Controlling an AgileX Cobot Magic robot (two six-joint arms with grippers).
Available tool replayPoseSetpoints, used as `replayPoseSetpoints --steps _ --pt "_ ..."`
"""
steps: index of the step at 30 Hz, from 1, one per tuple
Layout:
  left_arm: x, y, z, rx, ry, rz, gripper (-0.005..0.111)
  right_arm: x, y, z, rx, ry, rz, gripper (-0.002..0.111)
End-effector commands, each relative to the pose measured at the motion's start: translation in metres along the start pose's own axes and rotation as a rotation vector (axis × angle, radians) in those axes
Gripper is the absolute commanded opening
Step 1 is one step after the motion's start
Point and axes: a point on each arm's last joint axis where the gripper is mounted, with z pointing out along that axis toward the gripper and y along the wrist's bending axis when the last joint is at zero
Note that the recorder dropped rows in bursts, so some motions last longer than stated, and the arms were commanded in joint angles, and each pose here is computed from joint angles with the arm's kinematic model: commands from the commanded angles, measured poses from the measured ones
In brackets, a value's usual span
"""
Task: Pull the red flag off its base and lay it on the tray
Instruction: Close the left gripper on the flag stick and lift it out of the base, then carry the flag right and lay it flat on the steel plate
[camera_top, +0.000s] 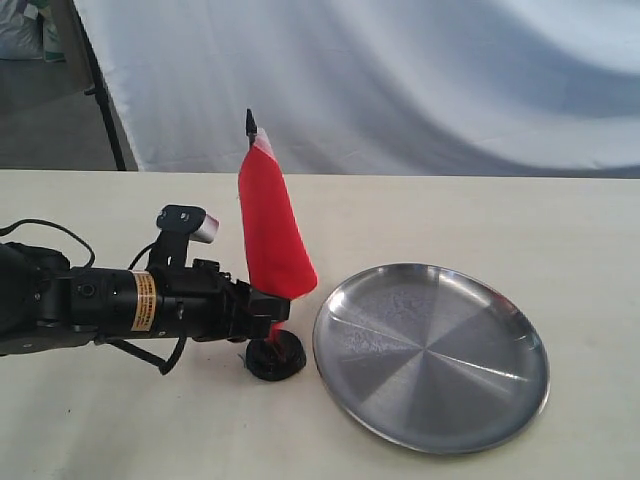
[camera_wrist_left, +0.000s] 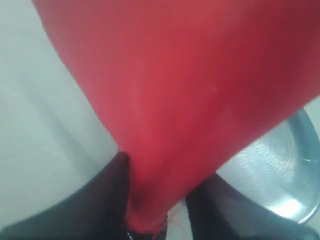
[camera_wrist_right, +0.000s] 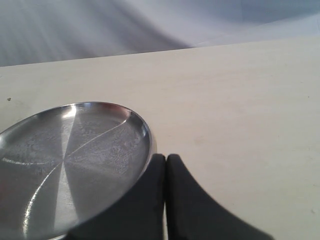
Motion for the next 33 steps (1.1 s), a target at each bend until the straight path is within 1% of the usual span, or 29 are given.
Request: replayPoseSetpoints --steps 1,4,5,10,12,15,22,24,28,29,30,31,32,33 --pt "0.000 -0.001 0.001 0.001 0.002 0.010 0.017 -0.001 0.000 0.000 0.002 -0.008 -0.006 0.000" --pt "0.000 -0.001 0.001 0.001 0.002 0.010 0.002 -0.001 0.000 0.000 0.002 -0.008 -0.006 0.000" --pt "-0.001 -0.001 0.001 0.001 0.000 0.011 0.000 -0.001 0.000 0.000 0.002 -0.008 -0.006 0.000" --pt "-0.002 -0.003 0.001 0.024 -0.015 0.011 0.000 -0.001 0.000 0.000 0.002 -0.008 -0.006 0.000" --pt "-0.006 -0.007 0.000 0.052 -0.043 0.038 0.000 -0.001 0.000 0.000 0.002 -0.008 -0.006 0.000" --pt "-0.018 -0.014 -0.008 0.085 -0.102 0.078 0.000 -0.001 0.000 0.000 0.002 -0.008 -0.006 0.000" --pt "-0.054 -0.038 -0.038 0.104 -0.229 0.159 0.000 -0.001 0.000 0.000 0.002 -0.008 -0.006 0.000" --pt "-0.060 -0.045 -0.045 0.128 -0.259 0.136 0.000 -0.001 0.000 0.000 0.002 -0.008 -0.006 0.000" --pt "-0.064 -0.063 -0.044 0.234 -0.280 0.023 0.000 -0.001 0.000 0.000 0.002 -0.008 -0.006 0.000" --pt "-0.063 -0.068 -0.040 0.250 -0.270 -0.008 0.000 -0.001 0.000 0.000 0.002 -0.008 -0.006 0.000" --pt "-0.060 -0.078 -0.030 0.278 -0.253 -0.077 0.000 -0.001 0.000 0.000 0.002 -0.008 -0.006 0.000" --pt "-0.057 -0.084 -0.023 0.292 -0.249 -0.113 0.000 -0.001 0.000 0.000 0.002 -0.008 -0.006 0.000" --pt "-0.051 -0.097 -0.008 0.318 -0.229 -0.168 0.000 -0.001 0.000 0.000 0.002 -0.008 -0.006 0.000" --pt "-0.047 -0.103 0.002 0.326 -0.211 -0.195 0.000 -0.001 0.000 0.000 0.002 -0.008 -0.006 0.000"
